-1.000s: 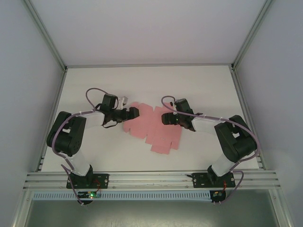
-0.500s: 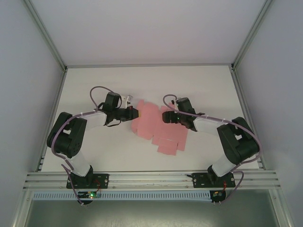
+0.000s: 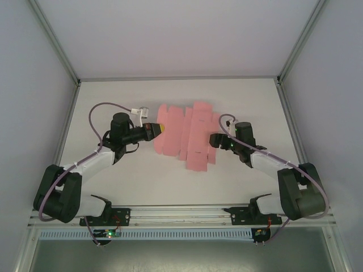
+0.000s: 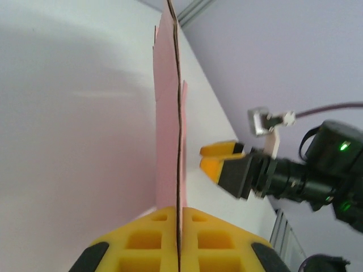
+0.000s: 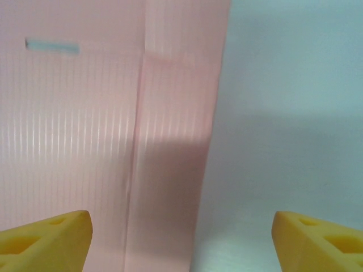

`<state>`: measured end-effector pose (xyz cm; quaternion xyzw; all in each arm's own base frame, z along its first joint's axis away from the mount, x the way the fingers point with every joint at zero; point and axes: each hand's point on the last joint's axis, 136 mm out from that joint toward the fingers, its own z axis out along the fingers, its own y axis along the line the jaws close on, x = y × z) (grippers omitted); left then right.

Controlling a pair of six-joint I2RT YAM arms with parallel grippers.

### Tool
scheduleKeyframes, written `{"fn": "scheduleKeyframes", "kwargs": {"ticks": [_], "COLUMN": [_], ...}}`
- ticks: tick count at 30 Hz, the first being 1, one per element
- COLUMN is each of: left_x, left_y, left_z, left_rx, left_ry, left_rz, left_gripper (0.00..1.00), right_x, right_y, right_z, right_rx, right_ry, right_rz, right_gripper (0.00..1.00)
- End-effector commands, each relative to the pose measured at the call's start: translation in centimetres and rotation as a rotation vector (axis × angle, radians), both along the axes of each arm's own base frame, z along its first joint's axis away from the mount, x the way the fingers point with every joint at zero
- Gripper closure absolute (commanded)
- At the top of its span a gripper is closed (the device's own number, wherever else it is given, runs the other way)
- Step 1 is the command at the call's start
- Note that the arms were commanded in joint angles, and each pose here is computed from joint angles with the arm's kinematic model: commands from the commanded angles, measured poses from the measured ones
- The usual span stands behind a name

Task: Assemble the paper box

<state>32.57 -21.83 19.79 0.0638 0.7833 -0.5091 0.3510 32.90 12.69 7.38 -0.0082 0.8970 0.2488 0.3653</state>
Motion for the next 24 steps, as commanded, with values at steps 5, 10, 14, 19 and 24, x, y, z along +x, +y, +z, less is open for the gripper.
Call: {"fn": "scheduleKeyframes", "kwargs": {"ticks": [5,10,14,19,24], "left_x": [-1.4,-3.0,-4.1,-5.1,-5.4], "left_y": [-0.3,0.1,0.8,1.2,1.6], "left_z": [6.7,9.5,10.9,11.7,11.7], "left_rx": [-0.187,-0.241,-0.258,-0.267,-0.268], "left_ry": [-0.144,-0.218,-0.258,-0.286,-0.295], "left_rz": [-0.020,-0.035,-0.011,0.002,0.021], "left_gripper": [1.00,1.00,1.00,1.00,1.00], "right_x": [-1.4,-0.5,-0.1,-0.9,-1.0], "right_y": [3.6,2.5,2.2,4.4,5.4], "right_z": [4.2,4.8,6.0,11.0,14.1], "right_rx": [0.238,0.226,0.263,0.429,0.492], "right_ry": [-0.163,-0.195,-0.253,-0.363,-0.398], "right_rz": [0.213,0.182,0.213,0.364,0.431], "right_gripper": [0.18,0.18,0.18,0.27,0.46]}}
